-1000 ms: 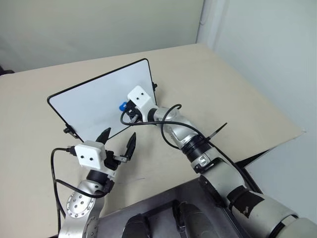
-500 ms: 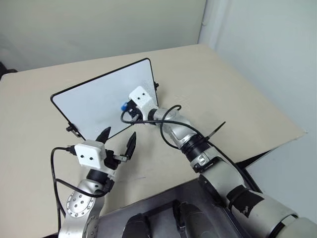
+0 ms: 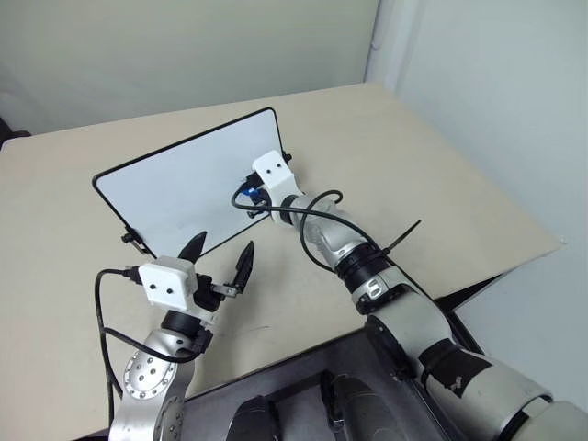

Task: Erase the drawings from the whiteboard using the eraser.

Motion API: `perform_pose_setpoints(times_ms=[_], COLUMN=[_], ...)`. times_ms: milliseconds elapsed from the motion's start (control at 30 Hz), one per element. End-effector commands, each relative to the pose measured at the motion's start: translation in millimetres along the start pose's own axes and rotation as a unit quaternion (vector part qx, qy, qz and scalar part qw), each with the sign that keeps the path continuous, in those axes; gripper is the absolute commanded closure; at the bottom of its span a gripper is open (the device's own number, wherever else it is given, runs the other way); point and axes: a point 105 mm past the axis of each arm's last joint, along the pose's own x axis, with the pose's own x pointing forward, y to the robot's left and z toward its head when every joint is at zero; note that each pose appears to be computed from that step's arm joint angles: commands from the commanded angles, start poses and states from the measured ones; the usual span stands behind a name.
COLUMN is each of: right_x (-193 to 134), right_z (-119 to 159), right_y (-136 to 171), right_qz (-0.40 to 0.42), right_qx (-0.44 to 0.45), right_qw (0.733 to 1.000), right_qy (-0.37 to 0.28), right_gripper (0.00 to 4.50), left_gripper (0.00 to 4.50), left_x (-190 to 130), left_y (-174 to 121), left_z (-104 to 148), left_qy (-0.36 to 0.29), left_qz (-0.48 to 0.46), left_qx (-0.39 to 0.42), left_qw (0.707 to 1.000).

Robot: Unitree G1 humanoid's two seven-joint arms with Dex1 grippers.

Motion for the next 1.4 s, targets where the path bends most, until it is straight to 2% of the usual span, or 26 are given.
perform_pose_setpoints(times_ms=[33,400,633,967,1400], right_x=[2.3,1.7,-2.2,-2.6,-8.3], right_z=[7.7,5.1,5.2,8.0,16.5], right_y=[3.5,54.0,65.1,52.3,-17.4], right_qz=[-0.004,0.108,0.138,0.113,-0.026], right_qx=[-0.004,-0.063,-0.074,-0.066,-0.001], right_qw=[1.0,0.992,0.988,0.991,1.0], right_qy=[-0.003,-0.005,-0.01,-0.013,-0.018], right_gripper=[4.28,4.28,4.28,4.28,4.28], left_gripper=[0.0,0.0,0.0,0.0,0.0], left_x=[2.3,1.6,-0.4,-0.9,1.4], left_y=[-3.6,-6.4,-6.5,-6.6,-5.3], left_z=[7.2,6.3,6.8,7.3,8.0], left_qy=[-0.017,-0.017,-0.017,-0.018,-0.02], left_qz=[-0.011,-0.01,-0.006,-0.007,-0.01], left_qx=[0.008,0.009,0.01,0.008,0.009], left_qw=[1.0,1.0,1.0,1.0,1.0])
